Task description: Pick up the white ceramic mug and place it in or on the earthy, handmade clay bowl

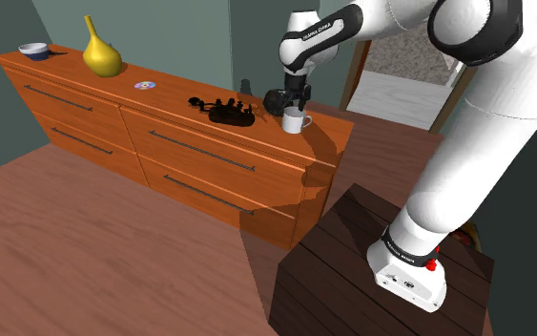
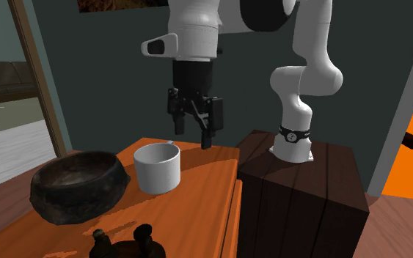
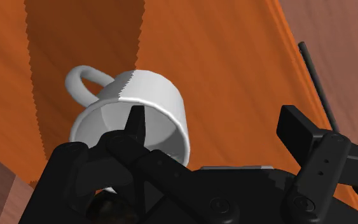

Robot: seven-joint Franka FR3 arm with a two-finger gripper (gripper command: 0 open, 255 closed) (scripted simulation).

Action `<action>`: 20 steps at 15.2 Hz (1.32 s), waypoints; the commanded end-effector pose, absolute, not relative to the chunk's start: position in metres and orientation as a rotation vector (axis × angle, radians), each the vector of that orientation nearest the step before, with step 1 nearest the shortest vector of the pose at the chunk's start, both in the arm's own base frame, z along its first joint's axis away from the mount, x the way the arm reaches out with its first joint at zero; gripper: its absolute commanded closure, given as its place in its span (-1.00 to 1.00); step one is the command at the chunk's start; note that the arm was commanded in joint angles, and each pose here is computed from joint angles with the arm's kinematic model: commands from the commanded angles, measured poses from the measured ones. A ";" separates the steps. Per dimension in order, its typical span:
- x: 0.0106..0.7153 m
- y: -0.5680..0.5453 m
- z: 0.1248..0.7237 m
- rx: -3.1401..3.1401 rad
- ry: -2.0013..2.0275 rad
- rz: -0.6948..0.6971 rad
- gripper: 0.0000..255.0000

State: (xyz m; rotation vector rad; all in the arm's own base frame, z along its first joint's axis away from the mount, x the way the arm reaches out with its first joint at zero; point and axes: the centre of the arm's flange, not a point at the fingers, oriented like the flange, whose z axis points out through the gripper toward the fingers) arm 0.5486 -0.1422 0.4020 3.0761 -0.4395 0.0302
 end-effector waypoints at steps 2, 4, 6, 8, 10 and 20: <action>0.577 -0.157 0.385 3.059 -0.459 0.051 -1.00; 0.593 -0.167 0.376 3.049 -0.470 0.061 -1.00; 0.593 -0.167 0.366 3.049 -0.470 0.061 -1.00; 0.594 -0.168 0.355 3.049 -0.470 0.061 -1.00; 0.594 -0.168 0.345 3.049 -0.470 0.061 -1.00; 0.594 -0.169 0.336 3.049 -0.470 0.061 1.00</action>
